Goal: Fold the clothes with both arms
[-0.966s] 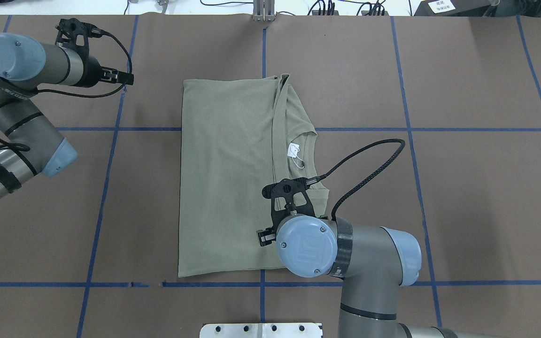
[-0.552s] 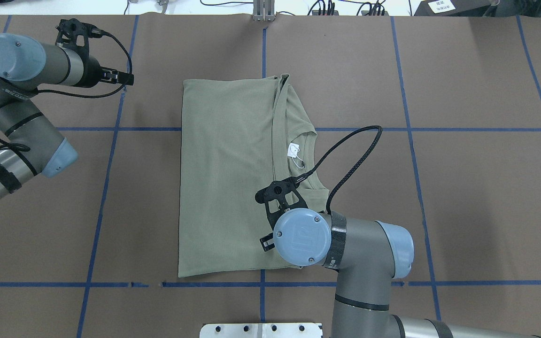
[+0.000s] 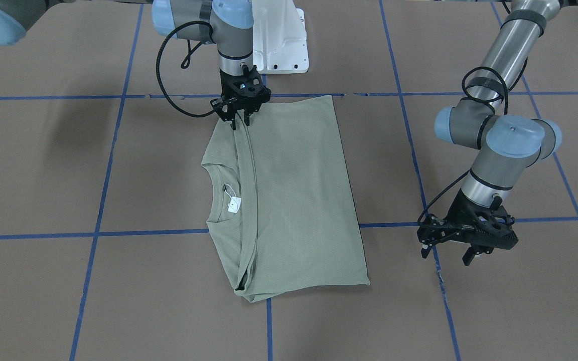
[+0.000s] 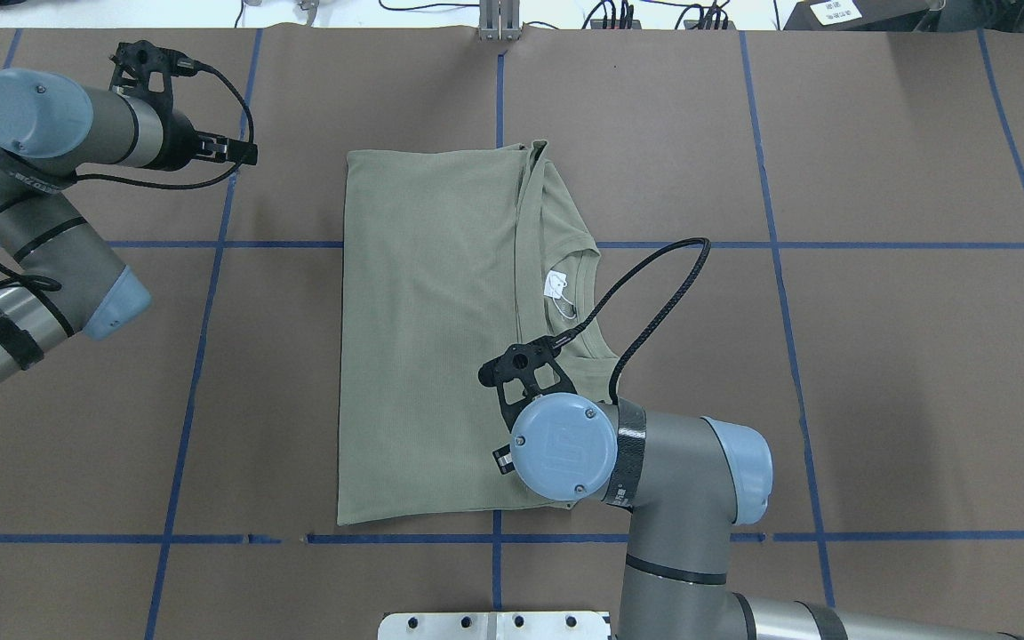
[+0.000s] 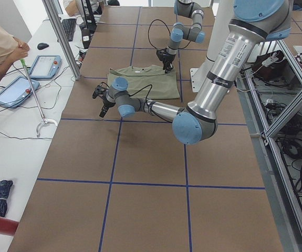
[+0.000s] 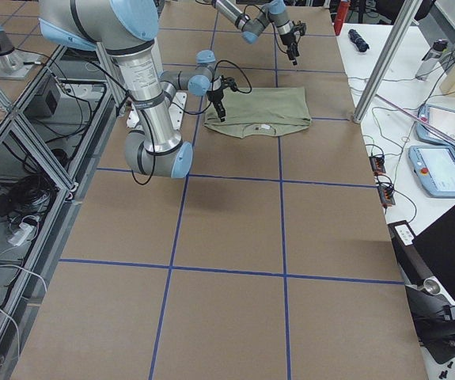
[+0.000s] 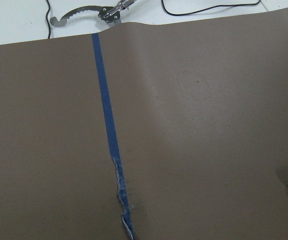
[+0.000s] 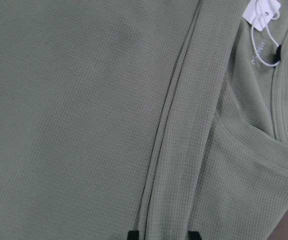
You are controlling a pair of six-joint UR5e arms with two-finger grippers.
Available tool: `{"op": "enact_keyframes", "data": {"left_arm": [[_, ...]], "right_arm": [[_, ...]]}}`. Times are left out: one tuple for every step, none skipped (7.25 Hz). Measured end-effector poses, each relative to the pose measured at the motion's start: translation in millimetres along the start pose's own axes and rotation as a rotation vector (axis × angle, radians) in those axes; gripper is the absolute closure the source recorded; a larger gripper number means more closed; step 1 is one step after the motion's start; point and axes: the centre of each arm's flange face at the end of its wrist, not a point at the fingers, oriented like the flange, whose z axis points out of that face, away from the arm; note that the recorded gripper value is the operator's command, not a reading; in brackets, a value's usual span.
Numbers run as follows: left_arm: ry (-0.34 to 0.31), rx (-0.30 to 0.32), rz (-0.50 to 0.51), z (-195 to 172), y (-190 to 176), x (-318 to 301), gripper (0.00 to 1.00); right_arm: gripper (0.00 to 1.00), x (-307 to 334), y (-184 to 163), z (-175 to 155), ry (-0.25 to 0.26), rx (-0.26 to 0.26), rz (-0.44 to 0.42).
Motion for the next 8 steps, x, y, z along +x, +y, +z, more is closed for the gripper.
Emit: {"op": "enact_keyframes", "data": {"left_arm": [[0.0, -0.001, 0.0, 0.3, 0.4, 0.4, 0.0], [0.001, -0.001, 0.0, 0.4, 0.7, 0.7, 0.0], [0.0, -0.002, 0.0, 0.6, 0.9, 0.7, 0.0], [0.0, -0.002, 0.0, 1.0, 1.3, 0.9, 0.0], [0.001, -0.003, 0.001, 1.2, 1.6, 1.1, 0.0], [0.001, -0.003, 0.001, 1.3, 1.8, 1.1, 0.0], [0.001, -0.004, 0.001, 1.5, 1.9, 1.2, 0.0], [0.001, -0.004, 0.001, 1.5, 1.9, 1.2, 0.0]], "right_arm": [[0.66, -1.0, 0.6, 0.2, -0.001, -0.001, -0.001], [0.62, -2.2, 1.6, 0.6, -0.001, -0.002, -0.003], [0.58, -3.5, 2.7, 1.2, -0.002, -0.004, -0.005], [0.58, -4.5, 3.2, 1.5, -0.004, -0.004, -0.005], [0.58, -5.0, 3.3, 2.2, -0.004, -0.004, -0.004], [0.59, -5.5, 3.9, 3.5, -0.003, -0.006, -0.002], [0.67, -6.4, 4.8, 4.4, -0.003, -0.007, 0.0], [0.97, -7.8, 5.9, 4.3, -0.005, -0.008, 0.002]]}}
